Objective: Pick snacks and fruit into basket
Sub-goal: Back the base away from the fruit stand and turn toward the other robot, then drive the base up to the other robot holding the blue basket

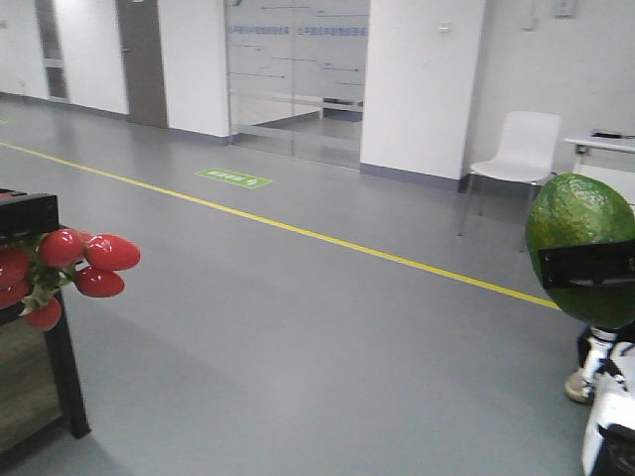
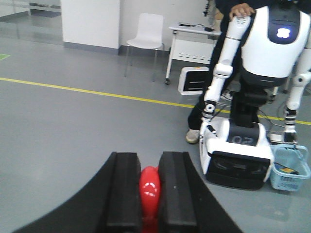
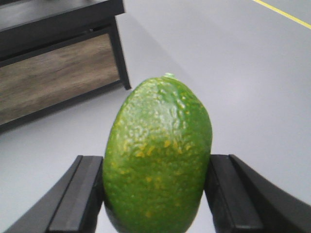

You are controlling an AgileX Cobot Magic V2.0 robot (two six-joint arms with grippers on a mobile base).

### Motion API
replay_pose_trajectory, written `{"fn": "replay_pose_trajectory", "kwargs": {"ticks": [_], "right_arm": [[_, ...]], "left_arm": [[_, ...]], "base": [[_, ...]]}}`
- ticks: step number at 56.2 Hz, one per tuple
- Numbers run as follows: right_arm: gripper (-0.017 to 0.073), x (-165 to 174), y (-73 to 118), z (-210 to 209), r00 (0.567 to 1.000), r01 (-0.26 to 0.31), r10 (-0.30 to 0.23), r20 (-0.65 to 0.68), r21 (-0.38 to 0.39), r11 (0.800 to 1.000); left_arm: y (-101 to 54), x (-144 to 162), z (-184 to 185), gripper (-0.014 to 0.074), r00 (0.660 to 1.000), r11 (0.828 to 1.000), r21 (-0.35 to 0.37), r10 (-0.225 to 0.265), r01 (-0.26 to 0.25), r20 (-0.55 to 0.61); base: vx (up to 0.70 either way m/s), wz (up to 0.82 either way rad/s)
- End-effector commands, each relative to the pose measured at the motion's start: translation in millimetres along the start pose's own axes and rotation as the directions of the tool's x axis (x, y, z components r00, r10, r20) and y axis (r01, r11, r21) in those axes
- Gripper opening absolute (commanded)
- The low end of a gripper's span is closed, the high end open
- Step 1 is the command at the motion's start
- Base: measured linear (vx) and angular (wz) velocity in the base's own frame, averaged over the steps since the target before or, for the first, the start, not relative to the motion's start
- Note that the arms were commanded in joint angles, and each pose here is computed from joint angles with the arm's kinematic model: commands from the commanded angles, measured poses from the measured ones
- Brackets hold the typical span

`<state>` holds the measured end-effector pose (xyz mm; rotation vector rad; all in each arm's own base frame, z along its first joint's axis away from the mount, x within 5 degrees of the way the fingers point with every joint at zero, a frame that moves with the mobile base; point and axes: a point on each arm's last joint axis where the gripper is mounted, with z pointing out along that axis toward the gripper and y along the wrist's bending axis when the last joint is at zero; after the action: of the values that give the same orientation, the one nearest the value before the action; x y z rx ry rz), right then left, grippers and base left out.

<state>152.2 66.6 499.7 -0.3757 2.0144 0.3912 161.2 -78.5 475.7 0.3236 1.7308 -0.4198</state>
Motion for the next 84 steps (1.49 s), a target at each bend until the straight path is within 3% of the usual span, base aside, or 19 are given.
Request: {"fn": "replay_pose_trajectory", "kwargs": {"ticks": [1, 45, 84], "right_arm": [[-0.0008, -12.8, 1.5, -10.8, 0.992, 0.006, -0.006, 0.122, -0.001, 1.0], [-0.0008, -12.8, 1.5, -10.8, 0.992, 0.006, -0.006, 0.122, -0.001, 1.0], [-0.0008, -12.8, 1.5, -10.8, 0.992, 0.006, -0.006, 0.122, -0.001, 1.0]], "left_arm": [[-2.6, -16.6, -8.4, -0.0006, 0.993, 1.0, 0.017, -0.013, 0.011, 0.119], [-2.6, -16.6, -8.4, -0.0006, 0.993, 1.0, 0.017, -0.013, 0.011, 0.119], [-2.6, -16.6, -8.4, -0.0006, 0.993, 1.0, 0.017, -0.013, 0.011, 0.119]], "base": [[-0.28, -0.64], [-0.23, -0.58], [-0.12, -0.26]]}}
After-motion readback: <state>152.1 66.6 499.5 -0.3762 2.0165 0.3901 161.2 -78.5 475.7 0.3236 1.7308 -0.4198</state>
